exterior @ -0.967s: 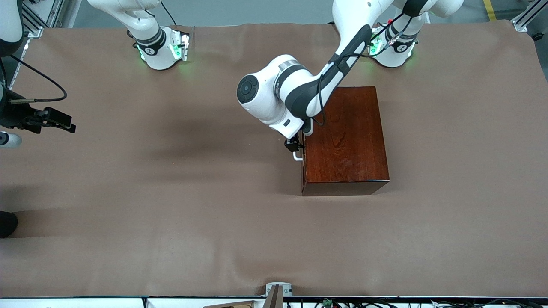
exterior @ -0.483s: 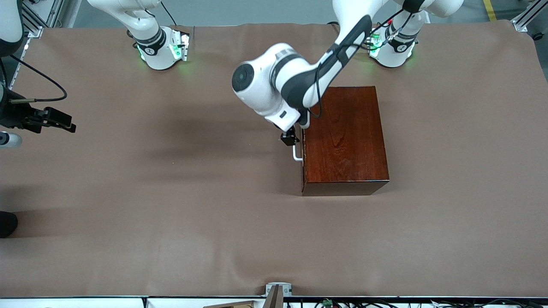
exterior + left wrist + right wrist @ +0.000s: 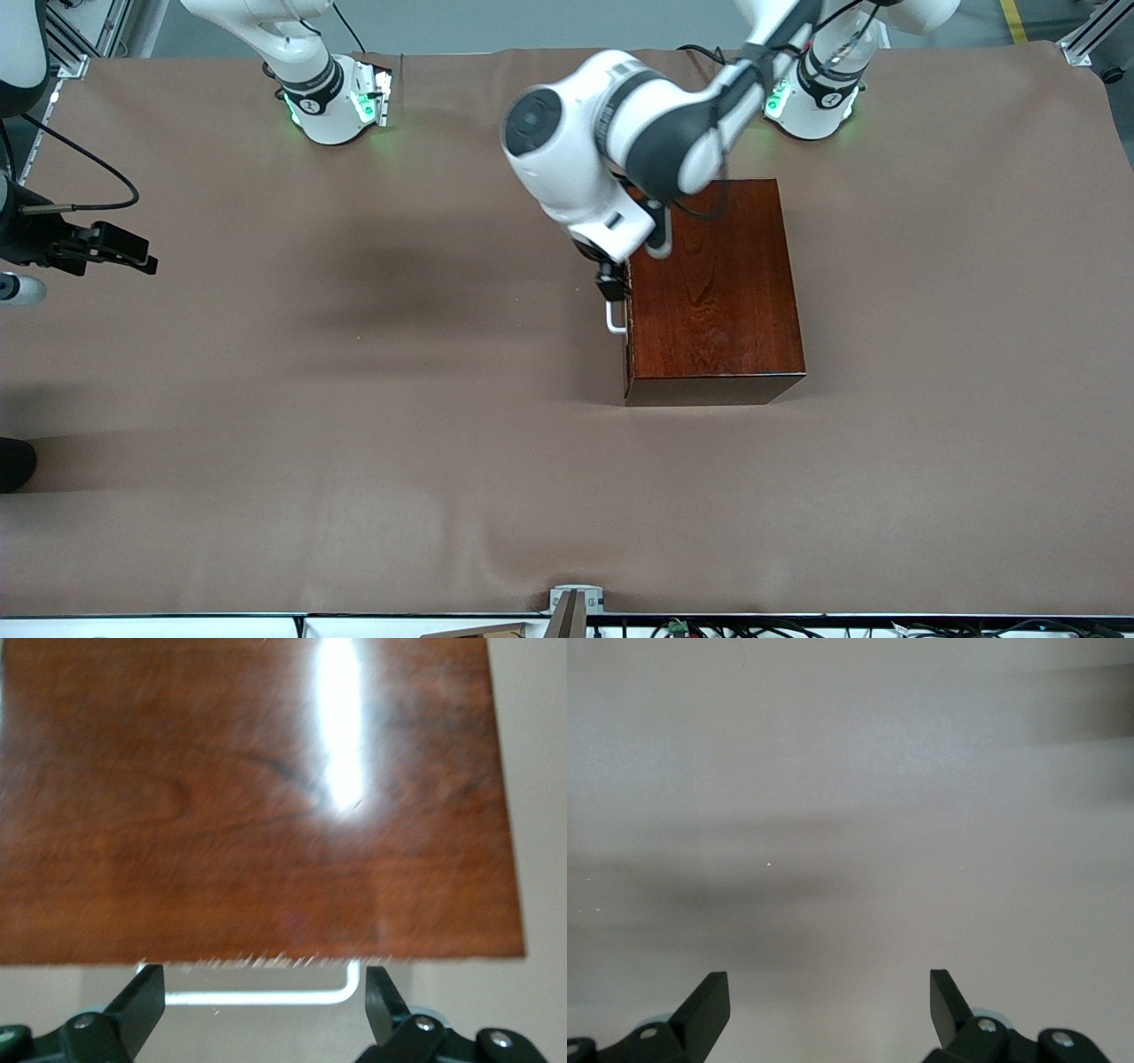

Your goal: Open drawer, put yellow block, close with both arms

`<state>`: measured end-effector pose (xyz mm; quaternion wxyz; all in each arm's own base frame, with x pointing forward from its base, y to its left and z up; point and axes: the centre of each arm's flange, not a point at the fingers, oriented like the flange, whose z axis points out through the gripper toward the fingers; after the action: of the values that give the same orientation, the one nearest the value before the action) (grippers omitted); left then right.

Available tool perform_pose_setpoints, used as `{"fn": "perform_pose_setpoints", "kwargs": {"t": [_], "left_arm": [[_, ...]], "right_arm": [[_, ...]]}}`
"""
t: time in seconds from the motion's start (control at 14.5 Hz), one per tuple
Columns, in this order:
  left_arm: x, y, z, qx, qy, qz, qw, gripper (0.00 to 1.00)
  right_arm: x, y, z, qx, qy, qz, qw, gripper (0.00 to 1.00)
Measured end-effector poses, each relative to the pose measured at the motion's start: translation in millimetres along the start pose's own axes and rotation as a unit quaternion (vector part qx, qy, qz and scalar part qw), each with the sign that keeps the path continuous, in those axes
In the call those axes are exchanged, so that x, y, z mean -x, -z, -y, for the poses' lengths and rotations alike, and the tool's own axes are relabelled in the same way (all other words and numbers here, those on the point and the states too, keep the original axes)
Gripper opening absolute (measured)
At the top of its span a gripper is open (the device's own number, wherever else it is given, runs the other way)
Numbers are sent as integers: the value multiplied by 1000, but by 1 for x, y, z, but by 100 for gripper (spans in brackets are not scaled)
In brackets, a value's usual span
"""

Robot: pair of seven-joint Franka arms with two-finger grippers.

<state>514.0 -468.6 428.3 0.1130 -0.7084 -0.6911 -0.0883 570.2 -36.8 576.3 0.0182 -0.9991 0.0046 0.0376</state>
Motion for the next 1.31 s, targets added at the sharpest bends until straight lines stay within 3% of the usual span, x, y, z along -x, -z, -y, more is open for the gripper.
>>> {"fn": "perform_pose_setpoints", "kwargs": {"t": [0.28,0.69,1.04,1.31], "left_arm": [[-90,-3,-62,-19,-8,29,999,100],[-237,-2,-125,-9,-56,79,995,100],[-352,-16,-151,4,-125,122,985,100],[-416,-27,-151,12,-185,138,973,100]], "right_arm": [[0,0,0,0,0,1,1000,100],[0,0,0,0,0,1,1000,100],[0,0,1,0,1,1,1000,100],[0,0,3,0,2,1,1000,100]]}}
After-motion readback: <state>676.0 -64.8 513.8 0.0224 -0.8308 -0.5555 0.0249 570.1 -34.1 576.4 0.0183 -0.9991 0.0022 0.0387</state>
